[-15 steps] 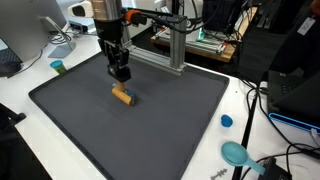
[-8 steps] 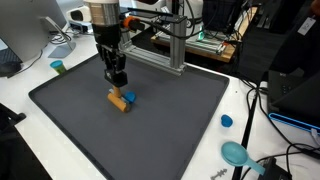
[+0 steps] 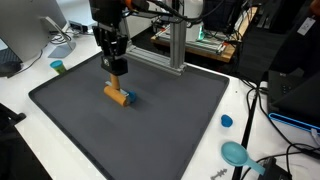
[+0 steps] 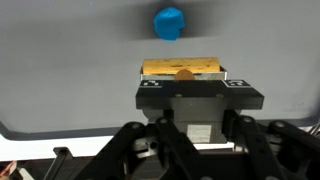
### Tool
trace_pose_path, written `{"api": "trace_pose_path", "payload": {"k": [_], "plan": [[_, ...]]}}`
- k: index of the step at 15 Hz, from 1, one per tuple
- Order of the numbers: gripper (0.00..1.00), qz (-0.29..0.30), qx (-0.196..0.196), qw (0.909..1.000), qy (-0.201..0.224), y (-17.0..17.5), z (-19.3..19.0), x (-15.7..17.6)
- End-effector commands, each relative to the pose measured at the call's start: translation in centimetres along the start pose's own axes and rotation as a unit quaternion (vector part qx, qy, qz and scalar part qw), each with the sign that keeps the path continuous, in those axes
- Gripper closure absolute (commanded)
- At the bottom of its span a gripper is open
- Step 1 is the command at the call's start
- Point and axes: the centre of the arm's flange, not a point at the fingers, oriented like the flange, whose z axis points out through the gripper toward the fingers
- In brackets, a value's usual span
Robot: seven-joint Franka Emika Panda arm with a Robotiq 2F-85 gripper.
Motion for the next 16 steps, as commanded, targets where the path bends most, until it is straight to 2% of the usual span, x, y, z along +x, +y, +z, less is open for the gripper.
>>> {"api": "trace_pose_path", "payload": {"k": [1, 4, 8, 11, 14, 16], "plan": [[0.78, -0.008, -0.029, 0.9992, -0.027, -0.3, -1.0, -0.1], [0.78, -0.020, -0.033, 0.9972, -0.064, -0.2, 0.9, -0.2], [0.78, -0.034, -0.025, 0.9962, -0.076, -0.3, 2.9, 0.1], [0.78, -0.032, -0.033, 0.9943, -0.096, -0.3, 4.2, 0.5], [0.78, -0.019, -0.048, 0.9893, -0.136, 0.1, 5.2, 0.7], [0.78, -0.020, -0.043, 0.9874, -0.151, 0.4, 5.7, 0.8]]}}
